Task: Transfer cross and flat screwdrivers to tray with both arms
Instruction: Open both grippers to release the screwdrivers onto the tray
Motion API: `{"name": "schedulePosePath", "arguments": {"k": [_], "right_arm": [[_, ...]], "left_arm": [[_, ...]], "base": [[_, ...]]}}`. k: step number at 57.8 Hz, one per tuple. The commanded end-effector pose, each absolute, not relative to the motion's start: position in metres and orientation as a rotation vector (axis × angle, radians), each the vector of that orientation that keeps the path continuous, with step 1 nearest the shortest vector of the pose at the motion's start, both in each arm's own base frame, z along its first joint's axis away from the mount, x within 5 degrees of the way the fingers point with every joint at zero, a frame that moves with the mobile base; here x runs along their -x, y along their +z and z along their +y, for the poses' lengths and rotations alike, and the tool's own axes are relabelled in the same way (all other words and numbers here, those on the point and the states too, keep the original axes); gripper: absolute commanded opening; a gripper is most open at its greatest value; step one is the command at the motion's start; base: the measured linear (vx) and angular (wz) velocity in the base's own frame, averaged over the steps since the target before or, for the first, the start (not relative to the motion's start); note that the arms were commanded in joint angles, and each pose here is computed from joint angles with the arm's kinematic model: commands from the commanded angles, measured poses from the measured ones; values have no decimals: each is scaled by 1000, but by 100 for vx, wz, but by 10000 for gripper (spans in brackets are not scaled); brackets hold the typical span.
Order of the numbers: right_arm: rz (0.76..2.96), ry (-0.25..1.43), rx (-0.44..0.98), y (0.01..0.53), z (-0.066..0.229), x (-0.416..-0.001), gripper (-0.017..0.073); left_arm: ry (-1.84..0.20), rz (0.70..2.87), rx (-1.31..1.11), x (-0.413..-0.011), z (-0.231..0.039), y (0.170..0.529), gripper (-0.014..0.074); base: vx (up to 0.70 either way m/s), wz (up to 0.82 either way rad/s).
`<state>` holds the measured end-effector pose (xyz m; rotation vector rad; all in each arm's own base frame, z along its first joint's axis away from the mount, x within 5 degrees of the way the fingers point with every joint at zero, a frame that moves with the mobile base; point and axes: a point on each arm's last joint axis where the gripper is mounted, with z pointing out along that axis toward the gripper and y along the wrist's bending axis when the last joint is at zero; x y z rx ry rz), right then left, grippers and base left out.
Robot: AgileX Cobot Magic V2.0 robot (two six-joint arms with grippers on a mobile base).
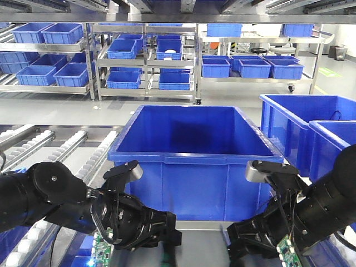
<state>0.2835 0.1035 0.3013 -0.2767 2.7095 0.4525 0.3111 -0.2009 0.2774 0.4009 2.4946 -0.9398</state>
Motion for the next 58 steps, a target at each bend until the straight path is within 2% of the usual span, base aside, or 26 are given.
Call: {"name": "schedulePosePath", "arguments": {"k": [1, 8, 19, 33, 44, 58], "right_arm": [[2607, 488, 254, 324, 104, -283, 595], [2606, 488, 254, 324, 104, -283, 610], [2614, 478, 270, 323, 104, -283, 575], [2613, 479, 270, 323, 104, -283, 516], [2613, 480, 269, 323, 104, -283, 472], [2613, 481, 269, 323, 104, -283, 426]], "left_arm": [[-1001, 2399, -356, -308, -203, 304, 547], [-1003, 2401, -359, -308, -203, 305, 543], [-991, 2361, -422, -303, -201, 315, 543], [-900, 2147, -499, -277, -183, 368, 543], [-909, 2017, -512, -247, -168, 407, 543], [-915, 1957, -522, -230, -160, 425, 543]], "base": [[0, 0], [0, 0], [0, 0], [0, 0], [0, 0], [0, 0]]}}
